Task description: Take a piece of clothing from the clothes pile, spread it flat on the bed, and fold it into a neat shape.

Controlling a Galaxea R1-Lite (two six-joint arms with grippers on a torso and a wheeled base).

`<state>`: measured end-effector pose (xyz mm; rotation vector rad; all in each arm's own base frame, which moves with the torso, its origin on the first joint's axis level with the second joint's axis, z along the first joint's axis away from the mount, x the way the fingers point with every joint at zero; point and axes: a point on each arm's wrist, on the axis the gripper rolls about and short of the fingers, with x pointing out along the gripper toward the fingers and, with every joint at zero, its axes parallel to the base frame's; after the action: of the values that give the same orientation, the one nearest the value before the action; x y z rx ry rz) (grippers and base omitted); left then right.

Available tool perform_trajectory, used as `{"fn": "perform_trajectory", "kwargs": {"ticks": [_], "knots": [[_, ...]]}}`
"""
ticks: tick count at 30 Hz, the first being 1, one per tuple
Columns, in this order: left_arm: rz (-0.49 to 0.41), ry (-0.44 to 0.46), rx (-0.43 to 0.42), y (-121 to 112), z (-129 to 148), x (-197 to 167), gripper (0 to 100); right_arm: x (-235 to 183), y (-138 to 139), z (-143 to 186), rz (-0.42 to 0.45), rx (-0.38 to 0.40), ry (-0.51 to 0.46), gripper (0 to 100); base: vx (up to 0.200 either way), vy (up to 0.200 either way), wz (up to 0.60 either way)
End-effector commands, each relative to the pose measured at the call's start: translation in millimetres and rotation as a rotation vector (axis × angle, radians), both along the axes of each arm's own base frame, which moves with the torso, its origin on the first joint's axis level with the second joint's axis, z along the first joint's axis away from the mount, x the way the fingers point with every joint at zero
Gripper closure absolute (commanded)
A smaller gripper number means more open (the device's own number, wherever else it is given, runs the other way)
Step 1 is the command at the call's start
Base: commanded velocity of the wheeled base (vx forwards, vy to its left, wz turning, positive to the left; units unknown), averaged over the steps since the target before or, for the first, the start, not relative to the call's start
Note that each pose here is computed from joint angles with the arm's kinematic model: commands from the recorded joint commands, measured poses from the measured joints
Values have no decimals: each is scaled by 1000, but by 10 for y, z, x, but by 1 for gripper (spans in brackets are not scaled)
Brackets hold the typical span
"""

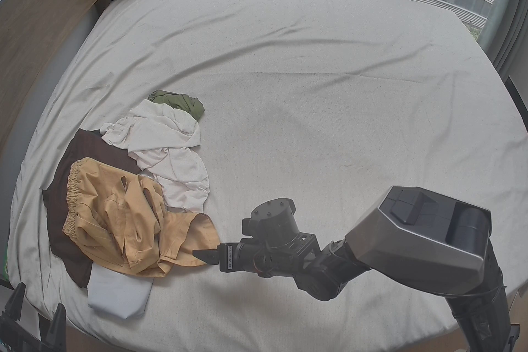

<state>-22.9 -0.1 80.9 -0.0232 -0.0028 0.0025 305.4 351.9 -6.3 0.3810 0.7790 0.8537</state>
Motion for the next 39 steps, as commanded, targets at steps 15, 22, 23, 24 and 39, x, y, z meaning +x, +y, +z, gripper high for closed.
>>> {"fn": "perform_trajectory", "kwargs": {"ticks": [15, 22, 23, 24, 39], "knots": [[1, 1, 0, 0, -52, 1, 0, -13, 192, -125, -4, 34, 31, 0, 0, 0, 0], [1, 1, -1, 0, -52, 1, 0, 48, 220, -127, -37, 43, 14, 100, 0, 0, 0], [1, 1, -1, 0, -52, 1, 0, 48, 220, -127, -37, 43, 14, 100, 0, 0, 0], [1, 1, -1, 0, -52, 1, 0, 54, 215, -127, -40, 43, 13, 100, 0, 0, 0], [1, 1, 0, 0, -52, 1, 0, 11, 82, -130, -85, 1, 24, 100, 0, 0, 0]]}}
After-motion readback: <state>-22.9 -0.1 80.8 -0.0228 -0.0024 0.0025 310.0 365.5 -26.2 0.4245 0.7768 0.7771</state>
